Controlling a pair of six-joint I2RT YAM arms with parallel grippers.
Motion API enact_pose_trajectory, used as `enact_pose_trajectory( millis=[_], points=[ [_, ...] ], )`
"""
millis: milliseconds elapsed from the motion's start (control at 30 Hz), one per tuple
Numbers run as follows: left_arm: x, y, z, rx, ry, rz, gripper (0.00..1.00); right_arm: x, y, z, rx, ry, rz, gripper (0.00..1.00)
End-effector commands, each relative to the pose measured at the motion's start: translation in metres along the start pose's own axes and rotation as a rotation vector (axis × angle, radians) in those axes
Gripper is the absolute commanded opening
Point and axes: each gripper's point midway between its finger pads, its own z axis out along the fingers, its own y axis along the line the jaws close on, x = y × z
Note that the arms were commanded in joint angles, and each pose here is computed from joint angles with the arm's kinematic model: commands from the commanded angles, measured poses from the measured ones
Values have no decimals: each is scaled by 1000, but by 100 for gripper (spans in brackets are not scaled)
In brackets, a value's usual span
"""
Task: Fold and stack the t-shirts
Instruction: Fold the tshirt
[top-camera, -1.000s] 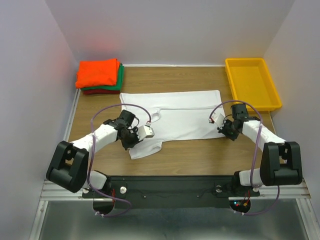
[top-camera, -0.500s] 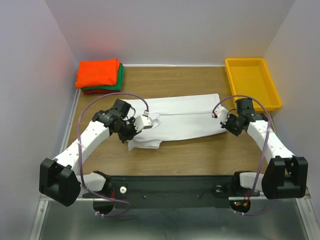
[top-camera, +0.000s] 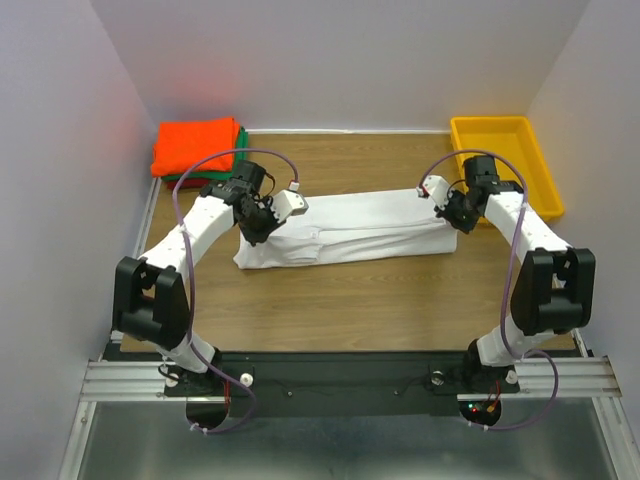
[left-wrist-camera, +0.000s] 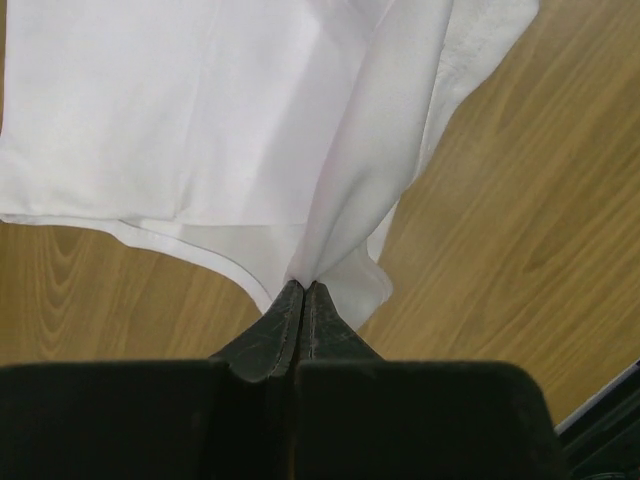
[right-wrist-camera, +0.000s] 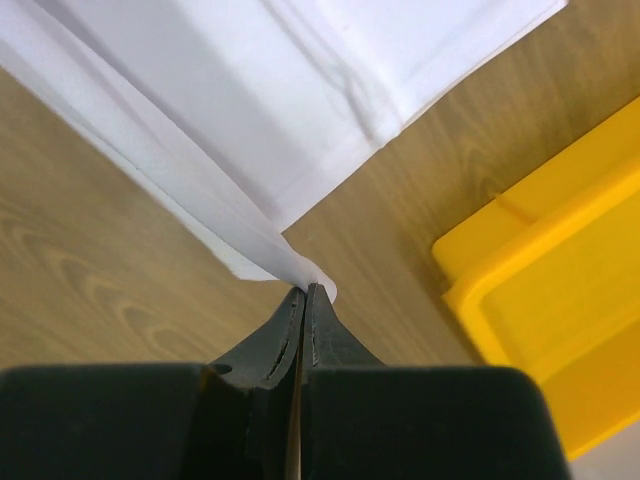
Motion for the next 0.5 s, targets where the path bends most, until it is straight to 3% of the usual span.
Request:
enact_pose_trajectory(
  millis=[0, 300, 467],
  points=[
    [-16, 29, -2, -45, -30, 23, 0, -20, -26, 0, 36, -28, -23, 1],
    [-16, 69, 17, -34, -22, -16, 0, -31, -53, 33, 10, -14, -23, 0],
    [-15, 71, 33, 7, -13, -26, 0, -31, -60, 50, -3, 3, -19, 1]
  ],
)
